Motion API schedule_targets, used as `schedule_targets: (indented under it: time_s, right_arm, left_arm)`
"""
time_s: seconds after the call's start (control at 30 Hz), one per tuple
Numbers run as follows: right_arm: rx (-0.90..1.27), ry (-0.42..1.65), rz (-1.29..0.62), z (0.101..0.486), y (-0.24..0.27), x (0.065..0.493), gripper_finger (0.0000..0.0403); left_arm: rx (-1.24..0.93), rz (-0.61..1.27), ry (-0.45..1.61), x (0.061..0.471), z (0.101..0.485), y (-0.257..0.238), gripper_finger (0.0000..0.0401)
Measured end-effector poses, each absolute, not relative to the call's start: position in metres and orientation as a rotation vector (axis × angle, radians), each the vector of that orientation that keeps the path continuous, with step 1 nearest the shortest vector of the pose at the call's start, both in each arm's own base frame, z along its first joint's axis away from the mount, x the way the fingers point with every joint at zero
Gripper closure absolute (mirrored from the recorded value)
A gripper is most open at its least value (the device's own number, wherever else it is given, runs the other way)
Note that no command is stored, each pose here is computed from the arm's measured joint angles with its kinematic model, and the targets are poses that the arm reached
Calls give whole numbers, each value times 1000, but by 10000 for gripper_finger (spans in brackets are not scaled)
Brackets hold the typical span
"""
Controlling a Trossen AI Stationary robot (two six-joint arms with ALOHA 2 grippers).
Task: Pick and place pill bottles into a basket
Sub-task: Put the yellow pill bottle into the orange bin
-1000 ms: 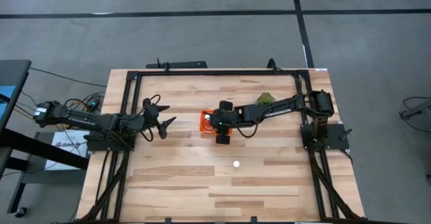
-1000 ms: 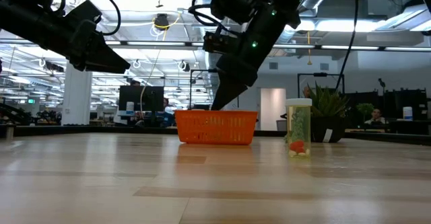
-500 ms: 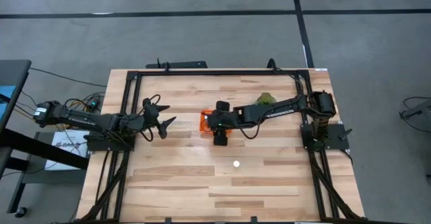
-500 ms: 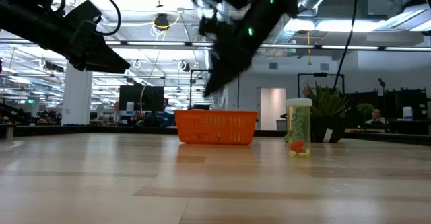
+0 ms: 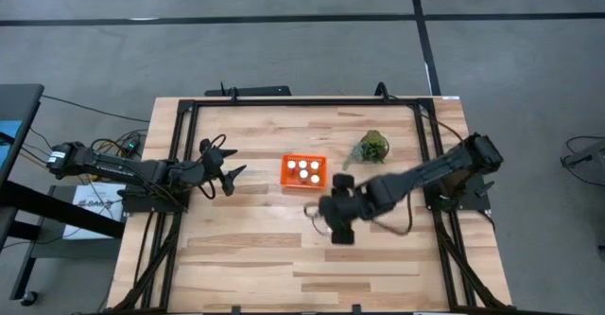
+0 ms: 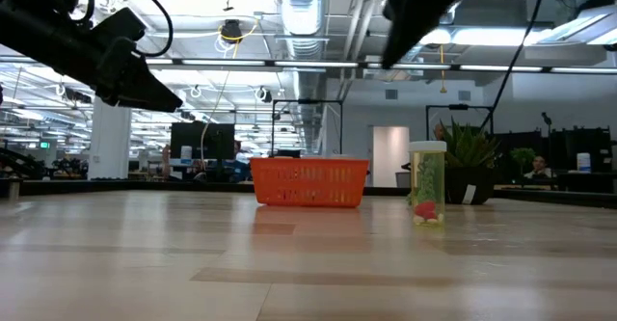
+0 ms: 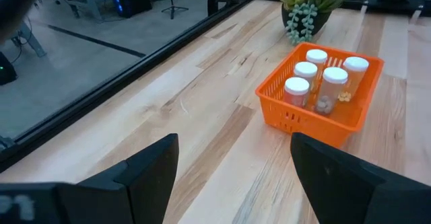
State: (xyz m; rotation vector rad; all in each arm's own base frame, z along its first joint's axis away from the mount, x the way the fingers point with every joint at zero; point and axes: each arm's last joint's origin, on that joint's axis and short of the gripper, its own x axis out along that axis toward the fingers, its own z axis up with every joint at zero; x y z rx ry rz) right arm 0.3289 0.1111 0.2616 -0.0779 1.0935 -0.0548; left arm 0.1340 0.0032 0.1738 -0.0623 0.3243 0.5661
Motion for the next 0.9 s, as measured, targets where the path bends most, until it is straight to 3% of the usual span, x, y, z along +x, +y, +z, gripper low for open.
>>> schedule_targets:
  time_s: [0.4, 0.9]
  right_arm:
    - [-112, 1256, -78, 200, 141, 333, 193]
    - [-53, 1284, -54, 197, 145, 332, 188]
  left_arm:
    - [-62, 566, 325, 134, 174, 3, 124]
    - [-44, 583, 327, 134, 174, 4, 124]
